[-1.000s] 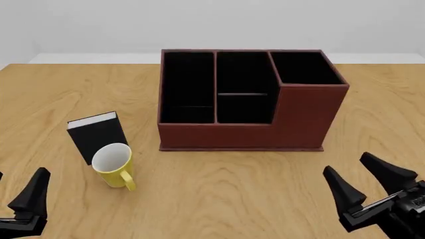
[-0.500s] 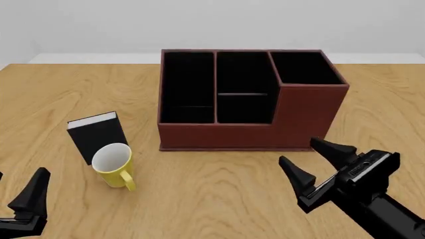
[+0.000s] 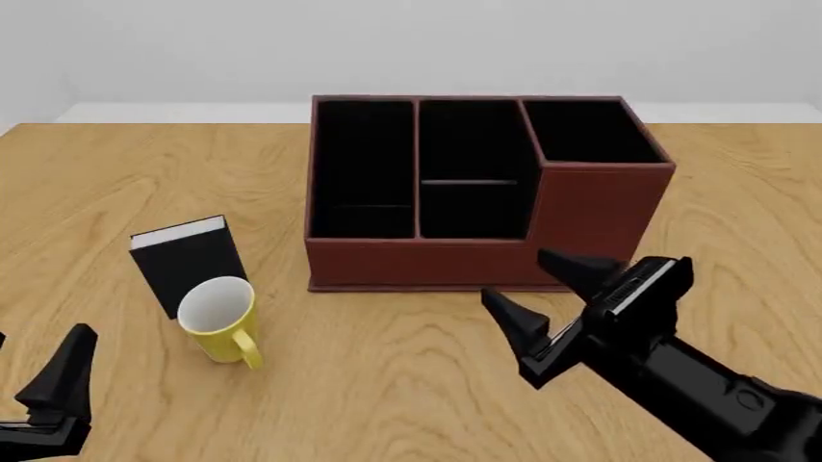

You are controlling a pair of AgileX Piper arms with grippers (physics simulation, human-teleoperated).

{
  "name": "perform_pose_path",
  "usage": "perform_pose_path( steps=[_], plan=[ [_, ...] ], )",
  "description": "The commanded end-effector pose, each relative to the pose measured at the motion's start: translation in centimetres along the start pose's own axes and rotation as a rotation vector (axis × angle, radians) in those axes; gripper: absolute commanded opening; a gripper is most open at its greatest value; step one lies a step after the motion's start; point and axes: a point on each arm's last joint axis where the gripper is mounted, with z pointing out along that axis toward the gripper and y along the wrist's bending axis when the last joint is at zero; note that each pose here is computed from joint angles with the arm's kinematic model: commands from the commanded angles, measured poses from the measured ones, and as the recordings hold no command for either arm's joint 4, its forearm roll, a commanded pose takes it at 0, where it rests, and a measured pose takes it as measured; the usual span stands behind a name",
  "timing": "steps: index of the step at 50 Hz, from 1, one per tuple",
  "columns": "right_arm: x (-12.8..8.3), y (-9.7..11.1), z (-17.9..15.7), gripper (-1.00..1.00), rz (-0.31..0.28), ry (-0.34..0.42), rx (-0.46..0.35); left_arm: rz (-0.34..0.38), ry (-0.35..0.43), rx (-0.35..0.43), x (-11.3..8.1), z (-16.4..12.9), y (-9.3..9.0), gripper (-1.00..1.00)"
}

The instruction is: Pick up the yellow and white mug and place it to the right of the caddy.

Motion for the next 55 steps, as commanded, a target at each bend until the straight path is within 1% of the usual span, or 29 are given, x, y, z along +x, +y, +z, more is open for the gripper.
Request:
perform_pose_path(
  steps=[1,6,19,35,37,38,45,55],
  plan=[
    [-0.2,0.5,1.6,1.0,0.003,0.011,-0.025,0.0,0.0,0.0,0.0,0.0,0.0,1.0],
    [0.1,0.9,2.4,1.0,-0.014,0.02,-0.042,0.0,0.0,0.0,0.0,0.0,0.0,1.0],
    [0.9,2.0,4.5,1.0,-0.007,0.035,-0.08,0.0,0.0,0.0,0.0,0.0,0.0,1.0],
    [1.4,3.0,6.5,1.0,-0.019,0.045,-0.111,0.0,0.0,0.0,0.0,0.0,0.0,1.0],
    [1.6,3.1,6.9,1.0,-0.029,0.048,-0.114,0.0,0.0,0.0,0.0,0.0,0.0,1.0],
    [1.5,3.3,7.1,1.0,-0.021,0.046,-0.121,0.0,0.0,0.0,0.0,0.0,0.0,1.0],
    [1.7,3.9,7.9,1.0,-0.031,0.044,-0.138,0.0,0.0,0.0,0.0,0.0,0.0,1.0],
    [2.2,4.7,9.0,1.0,-0.027,0.053,-0.159,0.0,0.0,0.0,0.0,0.0,0.0,1.0]
  ],
)
